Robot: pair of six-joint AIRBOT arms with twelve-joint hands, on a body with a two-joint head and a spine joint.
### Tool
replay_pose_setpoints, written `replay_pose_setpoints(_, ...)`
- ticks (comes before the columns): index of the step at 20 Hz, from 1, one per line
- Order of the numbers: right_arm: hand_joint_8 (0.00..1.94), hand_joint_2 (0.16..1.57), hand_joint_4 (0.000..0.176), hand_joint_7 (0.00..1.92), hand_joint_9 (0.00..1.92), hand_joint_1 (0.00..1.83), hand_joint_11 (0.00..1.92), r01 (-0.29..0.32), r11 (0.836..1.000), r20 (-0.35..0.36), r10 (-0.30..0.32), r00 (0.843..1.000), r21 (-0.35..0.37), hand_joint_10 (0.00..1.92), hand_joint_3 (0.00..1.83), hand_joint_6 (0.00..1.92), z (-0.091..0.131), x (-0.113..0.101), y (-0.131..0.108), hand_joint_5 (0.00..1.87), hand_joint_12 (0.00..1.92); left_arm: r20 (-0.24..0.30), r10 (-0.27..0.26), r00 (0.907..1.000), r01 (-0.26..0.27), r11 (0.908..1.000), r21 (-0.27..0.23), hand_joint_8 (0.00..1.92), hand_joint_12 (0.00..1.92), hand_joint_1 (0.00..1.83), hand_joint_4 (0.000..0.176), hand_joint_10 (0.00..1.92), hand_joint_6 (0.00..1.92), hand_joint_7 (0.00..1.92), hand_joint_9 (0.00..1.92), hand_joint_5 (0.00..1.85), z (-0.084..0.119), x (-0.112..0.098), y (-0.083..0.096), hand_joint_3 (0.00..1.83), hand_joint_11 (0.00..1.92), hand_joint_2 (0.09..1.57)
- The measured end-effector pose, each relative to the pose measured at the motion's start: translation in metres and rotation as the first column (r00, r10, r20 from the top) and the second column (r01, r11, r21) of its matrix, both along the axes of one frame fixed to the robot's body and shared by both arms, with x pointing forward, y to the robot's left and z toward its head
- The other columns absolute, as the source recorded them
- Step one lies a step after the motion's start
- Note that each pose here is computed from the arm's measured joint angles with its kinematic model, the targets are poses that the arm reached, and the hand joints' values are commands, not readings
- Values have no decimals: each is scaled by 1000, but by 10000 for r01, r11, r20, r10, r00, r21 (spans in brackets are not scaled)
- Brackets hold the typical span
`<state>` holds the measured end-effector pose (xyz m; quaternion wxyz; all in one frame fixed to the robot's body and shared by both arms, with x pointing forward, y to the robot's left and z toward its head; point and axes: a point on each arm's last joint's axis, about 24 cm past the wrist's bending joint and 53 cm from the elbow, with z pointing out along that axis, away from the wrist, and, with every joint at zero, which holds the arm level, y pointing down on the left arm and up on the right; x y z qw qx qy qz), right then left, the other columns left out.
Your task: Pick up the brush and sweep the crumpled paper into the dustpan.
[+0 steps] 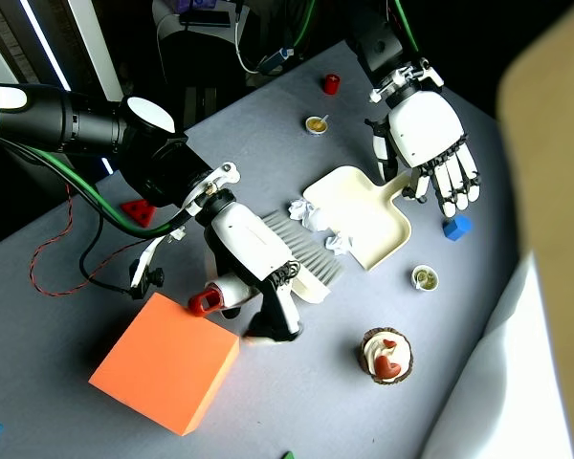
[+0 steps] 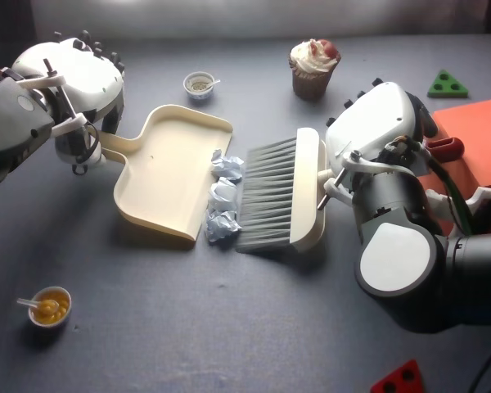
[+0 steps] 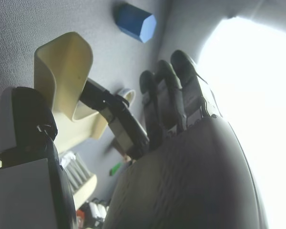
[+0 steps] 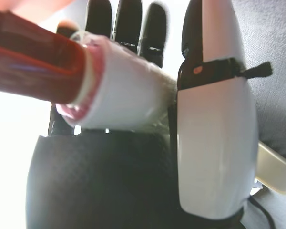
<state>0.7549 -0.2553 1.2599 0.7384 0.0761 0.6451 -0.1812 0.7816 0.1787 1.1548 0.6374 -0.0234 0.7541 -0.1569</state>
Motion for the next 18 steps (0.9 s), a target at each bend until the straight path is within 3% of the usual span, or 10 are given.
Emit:
replay_pose_setpoints(4, 1941, 1088, 176, 1219, 1337, 1351, 1363, -3, 10000, 118, 3, 9999, -4, 1921, 15, 1921, 7, 1, -6, 1112, 1921, -15, 9, 10000, -9, 10000, -36, 3, 389, 1143, 0, 2, 798, 353, 287, 1088, 0, 0, 0, 0, 86, 1071)
replay_pose_setpoints(10, 1941, 1112, 175, 1174, 1292, 1331, 1301, 404, 9992, -9, -404, 9992, -34, 1921, 8, 1921, 23, -2, -31, 1111, 1921, -25, 23, 10000, -23, 10000, -45, 1, 395, 1157, 0, 3, 782, 348, 284, 1096, -1, 0, 0, 0, 99, 1067)
replay_pose_setpoints(12, 1941, 1136, 176, 1045, 1169, 1369, 1214, 335, 9994, 77, -334, 9994, -106, 1921, 2, 1921, 40, -6, -29, 1043, 1921, -40, 24, 10000, -24, 10000, -46, 3, 378, 1138, 0, 1, 809, 324, 248, 1082, -1, 0, 1, 1, 52, 1073)
replay_pose_setpoints(15, 1941, 1143, 176, 1072, 1194, 1376, 1219, 25, 9999, 373, -19, 9993, -162, 1921, 1, 1921, 74, -14, -17, 1046, 1921, -37, 31, 10000, -31, 10000, -49, 1, 374, 1125, 0, 2, 810, 320, 245, 1082, -1, 0, 1, 0, 40, 1073)
replay_pose_setpoints(18, 1941, 1152, 175, 1087, 1199, 1378, 1231, -103, 9941, 774, 188, 9968, -1081, 1921, 2, 1921, 110, -27, -1, 1030, 1921, -28, 43, 10000, -43, 10000, -57, 3, 372, 1140, 0, 4, 802, 335, 260, 1086, -1, 0, 1, 0, 47, 1071)
